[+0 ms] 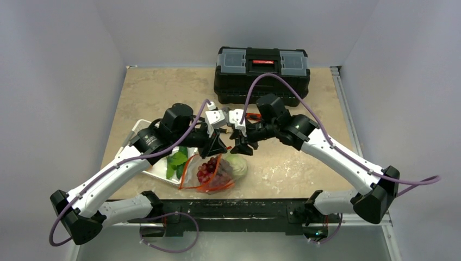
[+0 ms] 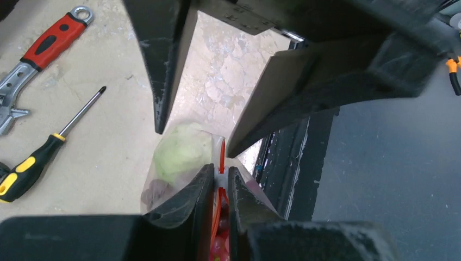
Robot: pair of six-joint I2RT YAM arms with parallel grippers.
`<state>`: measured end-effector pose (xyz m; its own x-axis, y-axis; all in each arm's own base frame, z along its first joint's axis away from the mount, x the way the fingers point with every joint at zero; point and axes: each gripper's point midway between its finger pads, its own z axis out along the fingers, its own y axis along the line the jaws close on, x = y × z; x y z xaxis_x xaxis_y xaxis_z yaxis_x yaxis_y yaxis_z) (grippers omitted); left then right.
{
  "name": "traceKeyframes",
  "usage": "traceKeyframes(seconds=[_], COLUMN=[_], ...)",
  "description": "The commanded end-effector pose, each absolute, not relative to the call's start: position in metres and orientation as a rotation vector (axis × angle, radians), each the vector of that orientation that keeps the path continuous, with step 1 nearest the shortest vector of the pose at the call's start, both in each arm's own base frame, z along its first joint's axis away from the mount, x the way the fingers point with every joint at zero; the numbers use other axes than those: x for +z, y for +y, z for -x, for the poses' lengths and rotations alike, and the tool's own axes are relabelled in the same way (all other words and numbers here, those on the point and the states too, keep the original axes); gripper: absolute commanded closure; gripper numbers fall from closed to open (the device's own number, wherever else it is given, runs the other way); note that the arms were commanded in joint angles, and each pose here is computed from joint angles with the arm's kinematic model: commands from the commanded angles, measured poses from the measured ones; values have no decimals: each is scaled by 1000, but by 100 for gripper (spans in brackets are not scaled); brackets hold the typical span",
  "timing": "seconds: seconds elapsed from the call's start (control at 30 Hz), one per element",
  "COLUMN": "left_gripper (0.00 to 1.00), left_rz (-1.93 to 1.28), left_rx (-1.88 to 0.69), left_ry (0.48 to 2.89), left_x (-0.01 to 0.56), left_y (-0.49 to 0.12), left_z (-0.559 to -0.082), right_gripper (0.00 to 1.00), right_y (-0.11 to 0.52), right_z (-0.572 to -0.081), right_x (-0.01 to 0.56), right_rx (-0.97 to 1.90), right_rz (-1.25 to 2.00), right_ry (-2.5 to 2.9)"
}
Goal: Place the food in the zip-top bag and seal the zipper
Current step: Zip the zipper food storage bag at the center of the board.
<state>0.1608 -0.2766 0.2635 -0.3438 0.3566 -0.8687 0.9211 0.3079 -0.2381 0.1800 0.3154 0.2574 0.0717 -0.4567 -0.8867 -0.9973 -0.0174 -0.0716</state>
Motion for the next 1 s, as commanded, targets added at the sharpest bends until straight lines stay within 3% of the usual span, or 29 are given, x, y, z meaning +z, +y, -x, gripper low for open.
traceKeyframes(seconds=[0.0, 0.13, 0.37, 0.47, 0.77, 0.97], left_gripper=[100, 100, 100, 100, 100, 100], left_rz=[-1156, -1162, -1169, -1168, -1169, -1170], left_rx=[-1023, -1022, -1031, -1031, -1030, -1033], left_ry=[1769, 1767, 1765, 1765, 1765, 1763], left_x=[279, 278, 278, 277, 276, 277], left_y=[-283, -283, -285, -285, -285, -285], left_z=[-158, -156, -155, -155, -155, -154], right_gripper=[50, 57, 60, 69, 77, 89], right_y=[304, 303, 311, 315, 323, 323], right_z=[-167, -159, -158, -154, -156, -163], right_x=[254, 258, 275, 277, 279, 272], right_rx=[825, 828, 861, 885, 904, 874], right_rz=[1737, 1754, 1634, 1634, 1621, 1625], right_ry=[1449, 1391, 1295, 1228, 1211, 1246])
